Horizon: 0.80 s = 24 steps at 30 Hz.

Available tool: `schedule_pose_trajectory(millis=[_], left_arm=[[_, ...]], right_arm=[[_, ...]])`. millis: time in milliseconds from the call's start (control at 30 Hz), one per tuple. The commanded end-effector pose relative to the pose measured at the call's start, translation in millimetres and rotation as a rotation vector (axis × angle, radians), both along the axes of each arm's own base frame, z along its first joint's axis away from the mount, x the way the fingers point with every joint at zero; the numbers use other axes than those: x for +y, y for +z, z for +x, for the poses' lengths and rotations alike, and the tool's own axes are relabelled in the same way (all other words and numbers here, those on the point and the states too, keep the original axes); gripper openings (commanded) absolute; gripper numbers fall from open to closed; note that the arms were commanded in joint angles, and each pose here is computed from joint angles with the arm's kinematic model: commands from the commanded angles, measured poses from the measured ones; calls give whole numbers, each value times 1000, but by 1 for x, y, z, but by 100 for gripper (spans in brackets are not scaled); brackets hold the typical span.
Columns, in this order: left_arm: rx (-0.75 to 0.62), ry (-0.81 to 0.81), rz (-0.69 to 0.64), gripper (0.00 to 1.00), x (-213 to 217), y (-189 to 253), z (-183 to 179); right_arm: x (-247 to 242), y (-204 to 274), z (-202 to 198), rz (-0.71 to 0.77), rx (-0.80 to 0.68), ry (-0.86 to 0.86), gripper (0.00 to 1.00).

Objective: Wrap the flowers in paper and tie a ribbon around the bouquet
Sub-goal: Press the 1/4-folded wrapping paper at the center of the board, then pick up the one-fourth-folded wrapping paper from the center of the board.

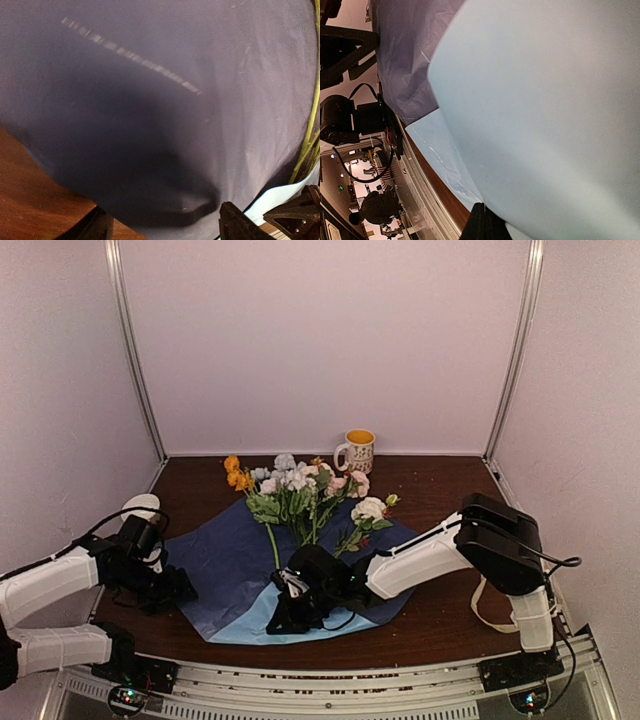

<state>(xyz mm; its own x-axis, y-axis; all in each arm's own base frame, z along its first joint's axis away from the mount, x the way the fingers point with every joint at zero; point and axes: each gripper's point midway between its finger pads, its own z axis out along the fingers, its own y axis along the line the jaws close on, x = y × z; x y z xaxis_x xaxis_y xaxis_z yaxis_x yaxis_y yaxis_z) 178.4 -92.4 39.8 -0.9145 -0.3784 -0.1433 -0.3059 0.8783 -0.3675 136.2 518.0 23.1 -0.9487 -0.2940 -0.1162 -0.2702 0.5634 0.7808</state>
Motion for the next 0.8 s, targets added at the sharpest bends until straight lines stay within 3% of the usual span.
schedule_pose_trajectory(millis=[0,133,267,433,633,767], left_arm=[[-15,147,2,77,13,-6,-4],[-23,206,-16,84,17,-17,-12],[-101,191,-87,81,4,-15,9],[-79,144,-55,55,3,-15,11],[-177,144,-81,0,2,6,21],[-247,99,-78,0,0,29,28]], right_arm=[[-19,-34,0,-135,-9,-18,0],[-19,-34,1,-140,-16,-17,0],[-21,-36,0,-150,-16,-20,0],[-22,-39,0,-161,-13,-16,0],[-23,-41,1,-161,-3,-27,0],[-23,-45,1,-160,9,-27,0]])
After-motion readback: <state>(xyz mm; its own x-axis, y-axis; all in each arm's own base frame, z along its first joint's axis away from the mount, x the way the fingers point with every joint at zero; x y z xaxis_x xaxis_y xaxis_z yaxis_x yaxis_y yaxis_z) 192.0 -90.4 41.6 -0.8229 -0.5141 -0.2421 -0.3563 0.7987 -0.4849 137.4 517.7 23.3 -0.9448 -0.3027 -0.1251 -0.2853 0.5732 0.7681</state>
